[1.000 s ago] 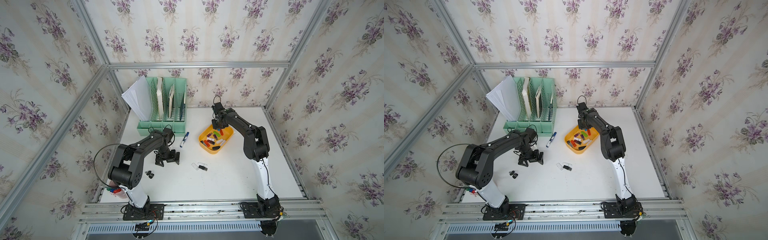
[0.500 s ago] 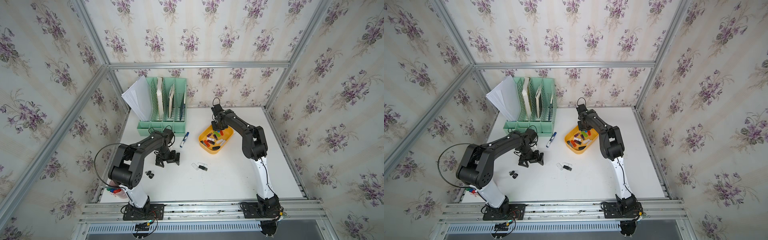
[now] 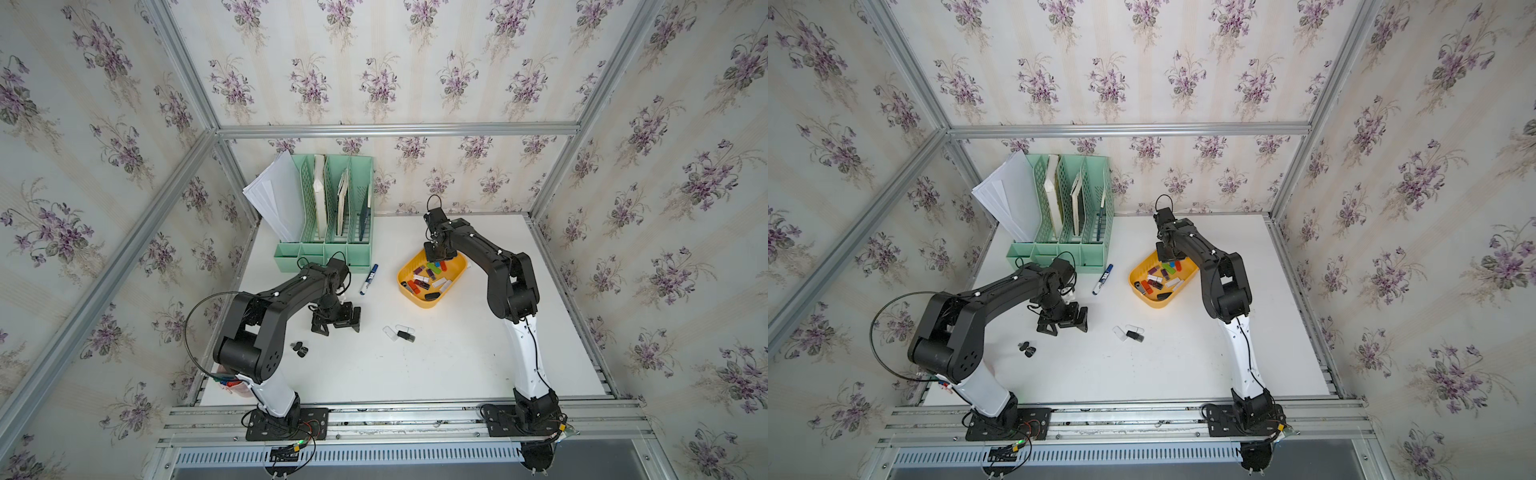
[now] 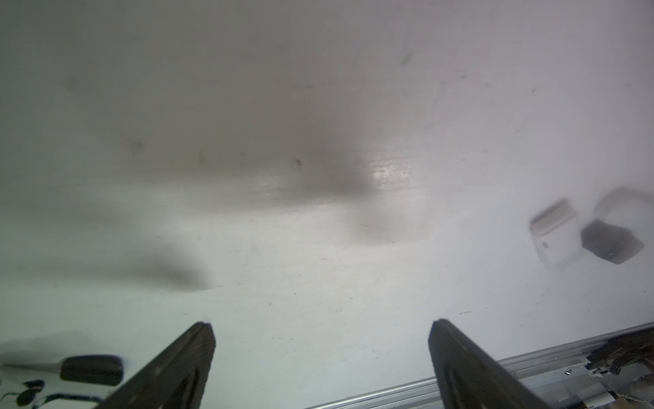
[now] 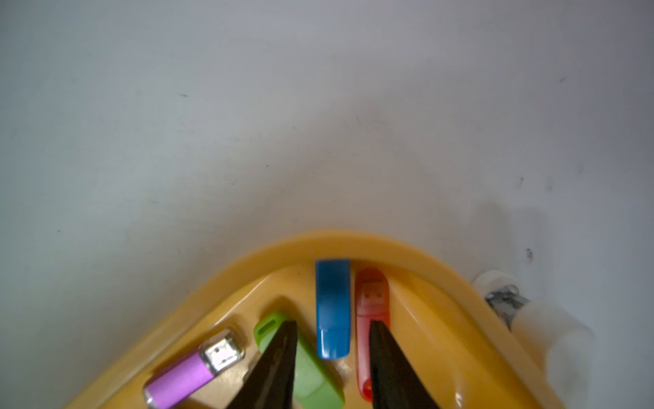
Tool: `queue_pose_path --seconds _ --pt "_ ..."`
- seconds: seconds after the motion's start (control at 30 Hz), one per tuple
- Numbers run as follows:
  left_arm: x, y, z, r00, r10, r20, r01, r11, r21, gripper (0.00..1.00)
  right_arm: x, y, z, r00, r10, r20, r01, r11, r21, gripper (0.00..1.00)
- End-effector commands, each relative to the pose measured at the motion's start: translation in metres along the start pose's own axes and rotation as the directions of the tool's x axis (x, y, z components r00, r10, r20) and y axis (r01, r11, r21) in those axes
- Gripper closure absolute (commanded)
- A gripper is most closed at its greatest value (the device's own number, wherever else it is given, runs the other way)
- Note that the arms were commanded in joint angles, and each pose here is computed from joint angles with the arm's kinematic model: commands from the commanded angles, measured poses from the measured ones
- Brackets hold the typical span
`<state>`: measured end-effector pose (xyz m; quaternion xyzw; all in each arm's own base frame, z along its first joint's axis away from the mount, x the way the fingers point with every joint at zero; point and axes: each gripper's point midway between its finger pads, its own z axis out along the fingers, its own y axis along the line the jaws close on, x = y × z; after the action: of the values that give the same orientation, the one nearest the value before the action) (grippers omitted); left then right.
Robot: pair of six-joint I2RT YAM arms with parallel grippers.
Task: Put the usb flash drive into the storage box
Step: Place the USB flash in the storage box, then pick up the USB flash from the center of the board.
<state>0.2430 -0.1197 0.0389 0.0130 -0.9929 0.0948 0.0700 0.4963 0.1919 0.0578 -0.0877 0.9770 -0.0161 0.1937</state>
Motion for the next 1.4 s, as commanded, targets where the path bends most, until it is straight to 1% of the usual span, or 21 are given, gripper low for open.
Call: queue_pose_path --seconds 0.0,0.07,0.13,0.23,0.43,0.53,0.6,0.73,0.93,1.1,1.2,1.37 --pt "0.004 0.002 -0.003 1.000 -0.003 -0.001 0.003 1.000 -0.010 0.01 0.001 0.011 -0.037 0.998 -0.005 0.060 0.006 1.000 -0.016 0.58" --pt "0.007 0.003 -0.004 1.000 -0.003 0.001 0.003 1.000 -0.009 0.01 0.012 0.024 -0.060 0.996 -0.030 0.080 0.033 0.999 -0.037 0.53" --pt "0.010 0.004 -0.004 1.000 -0.004 0.005 0.004 1.000 -0.009 0.01 0.040 0.053 -0.086 0.991 -0.098 0.092 0.104 0.992 -0.067 0.47" --pt "0.015 0.006 -0.004 1.000 -0.004 0.006 0.004 1.000 -0.010 0.01 0.082 0.083 -0.108 0.981 -0.177 0.086 0.185 0.977 -0.107 0.41" --pt "0.027 0.013 -0.003 1.000 -0.005 0.002 0.005 1.000 -0.023 0.01 0.164 0.132 -0.130 0.953 -0.296 0.059 0.302 0.931 -0.203 0.40" --pt "0.031 0.014 -0.005 1.000 -0.007 0.007 0.007 1.000 -0.026 0.01 0.194 0.148 -0.128 0.939 -0.342 0.034 0.340 0.909 -0.240 0.41" --pt "0.033 0.015 -0.005 1.000 -0.011 0.010 0.012 1.000 -0.027 0.01 0.208 0.154 -0.123 0.932 -0.363 0.016 0.355 0.898 -0.261 0.43" --pt "0.036 0.016 -0.006 1.000 -0.017 0.013 0.018 0.999 -0.027 0.01 0.226 0.163 -0.115 0.920 -0.392 -0.009 0.374 0.885 -0.277 0.45" --pt "0.039 0.019 -0.005 1.000 -0.021 0.006 0.021 0.999 -0.035 0.01 0.236 0.168 -0.103 0.911 -0.411 -0.043 0.382 0.878 -0.289 0.45" --pt "0.039 0.019 -0.005 1.000 -0.021 0.008 0.021 0.999 -0.034 0.01 0.246 0.167 -0.098 0.919 -0.385 -0.083 0.346 0.890 -0.297 0.44" --pt "0.039 0.019 -0.004 1.000 -0.020 0.006 0.021 0.999 -0.034 0.01 0.251 0.160 -0.093 0.923 -0.374 -0.097 0.336 0.901 -0.275 0.43" --pt "0.038 0.018 -0.004 1.000 -0.018 0.008 0.018 0.999 -0.032 0.01 0.244 0.158 -0.088 0.931 -0.358 -0.074 0.333 0.913 -0.237 0.42"
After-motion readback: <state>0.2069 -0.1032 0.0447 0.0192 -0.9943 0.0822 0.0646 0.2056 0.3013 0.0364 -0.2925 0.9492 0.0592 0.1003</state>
